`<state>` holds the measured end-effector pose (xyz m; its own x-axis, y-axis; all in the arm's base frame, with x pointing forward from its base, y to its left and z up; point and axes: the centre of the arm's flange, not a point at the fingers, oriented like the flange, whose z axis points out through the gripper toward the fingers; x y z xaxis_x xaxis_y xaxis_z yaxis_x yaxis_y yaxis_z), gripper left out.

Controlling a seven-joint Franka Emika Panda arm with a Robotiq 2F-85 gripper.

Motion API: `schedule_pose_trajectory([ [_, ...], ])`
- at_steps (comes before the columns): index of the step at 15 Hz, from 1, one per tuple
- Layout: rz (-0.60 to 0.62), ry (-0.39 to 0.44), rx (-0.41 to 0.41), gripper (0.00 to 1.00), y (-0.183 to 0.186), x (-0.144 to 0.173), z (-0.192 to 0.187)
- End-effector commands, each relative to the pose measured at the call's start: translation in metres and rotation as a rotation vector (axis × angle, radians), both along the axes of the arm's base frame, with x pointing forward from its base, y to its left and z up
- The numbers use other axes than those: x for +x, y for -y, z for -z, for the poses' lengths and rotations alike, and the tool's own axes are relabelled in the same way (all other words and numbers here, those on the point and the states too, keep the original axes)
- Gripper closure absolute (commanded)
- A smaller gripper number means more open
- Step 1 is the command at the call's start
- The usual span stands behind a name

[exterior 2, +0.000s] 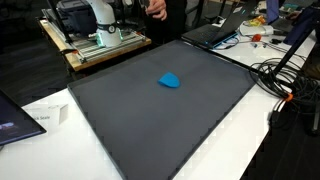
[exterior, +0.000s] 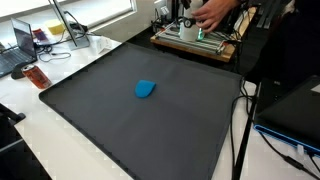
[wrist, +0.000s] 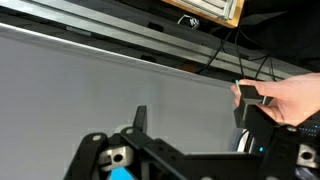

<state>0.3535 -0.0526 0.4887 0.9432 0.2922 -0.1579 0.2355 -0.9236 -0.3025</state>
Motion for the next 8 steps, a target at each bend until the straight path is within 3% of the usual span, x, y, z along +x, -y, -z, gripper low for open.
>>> schedule_pose_trajectory([
  [1,-0.001,0.004,0.004,0.00,0.002,-0.001,-0.001],
  [5,-0.004,0.007,0.005,0.00,0.003,-0.001,-0.002],
  [8,-0.008,0.009,0.051,0.00,0.017,-0.003,0.003],
])
